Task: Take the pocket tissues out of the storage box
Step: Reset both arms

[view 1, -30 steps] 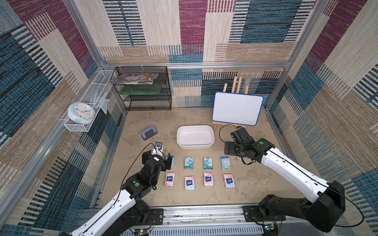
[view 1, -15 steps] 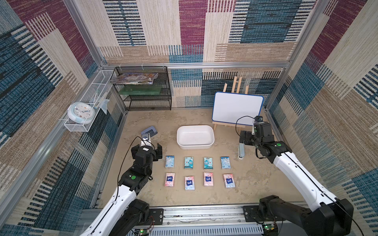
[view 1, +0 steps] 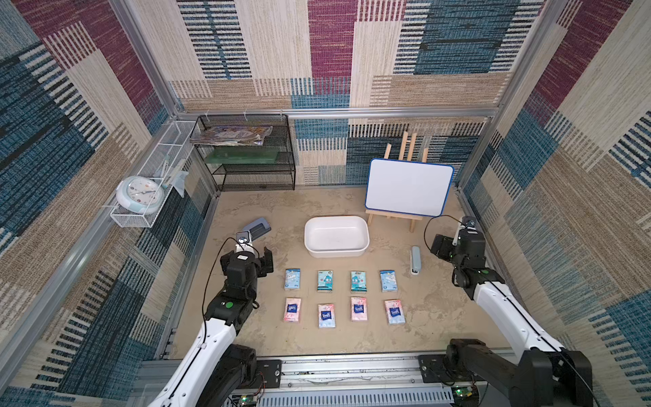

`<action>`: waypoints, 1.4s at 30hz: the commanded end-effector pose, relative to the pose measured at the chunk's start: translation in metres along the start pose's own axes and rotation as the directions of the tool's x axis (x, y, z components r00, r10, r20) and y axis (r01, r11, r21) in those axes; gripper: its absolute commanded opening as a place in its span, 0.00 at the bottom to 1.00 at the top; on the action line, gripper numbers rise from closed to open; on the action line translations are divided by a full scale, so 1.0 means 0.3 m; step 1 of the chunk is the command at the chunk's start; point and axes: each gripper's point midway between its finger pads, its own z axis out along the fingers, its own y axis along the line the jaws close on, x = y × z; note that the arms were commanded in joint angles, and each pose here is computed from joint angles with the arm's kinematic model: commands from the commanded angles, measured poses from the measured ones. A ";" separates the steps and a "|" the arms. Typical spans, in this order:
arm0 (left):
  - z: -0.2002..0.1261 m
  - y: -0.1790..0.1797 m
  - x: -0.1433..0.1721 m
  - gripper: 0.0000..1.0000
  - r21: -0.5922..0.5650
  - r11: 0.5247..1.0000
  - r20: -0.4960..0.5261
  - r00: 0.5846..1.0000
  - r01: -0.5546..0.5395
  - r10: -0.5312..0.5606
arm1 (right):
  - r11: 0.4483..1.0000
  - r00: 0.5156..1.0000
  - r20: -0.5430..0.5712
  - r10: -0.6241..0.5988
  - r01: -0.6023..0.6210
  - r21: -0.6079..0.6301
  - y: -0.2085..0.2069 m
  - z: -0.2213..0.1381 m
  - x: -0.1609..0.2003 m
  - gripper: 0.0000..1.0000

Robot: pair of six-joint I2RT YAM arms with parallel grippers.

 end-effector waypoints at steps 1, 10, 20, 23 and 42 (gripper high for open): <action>0.013 0.006 -0.032 1.00 -0.004 0.999 0.060 0.998 0.032 -0.031 | 1.000 0.983 0.184 0.002 0.001 -0.015 0.001 0.000 -0.104 0.98; 0.043 0.023 0.031 1.00 -0.022 0.999 0.024 0.999 0.036 -0.035 | 0.997 0.941 0.338 -0.015 0.040 -0.067 0.006 -0.011 -0.066 0.98; 0.099 0.036 0.078 1.00 -0.022 0.998 0.034 0.998 0.059 -0.058 | 0.974 0.890 0.449 -0.081 0.167 -0.156 0.075 -0.015 -0.018 0.98; 0.112 0.037 0.089 1.00 -0.014 0.998 0.039 0.998 0.056 -0.056 | 0.960 0.890 0.443 -0.103 0.205 -0.189 0.102 0.005 0.010 0.98; 0.174 0.035 0.114 1.00 0.012 0.997 0.089 0.993 0.076 -0.077 | 0.949 0.930 0.352 -0.108 0.202 -0.243 0.133 0.140 0.068 0.98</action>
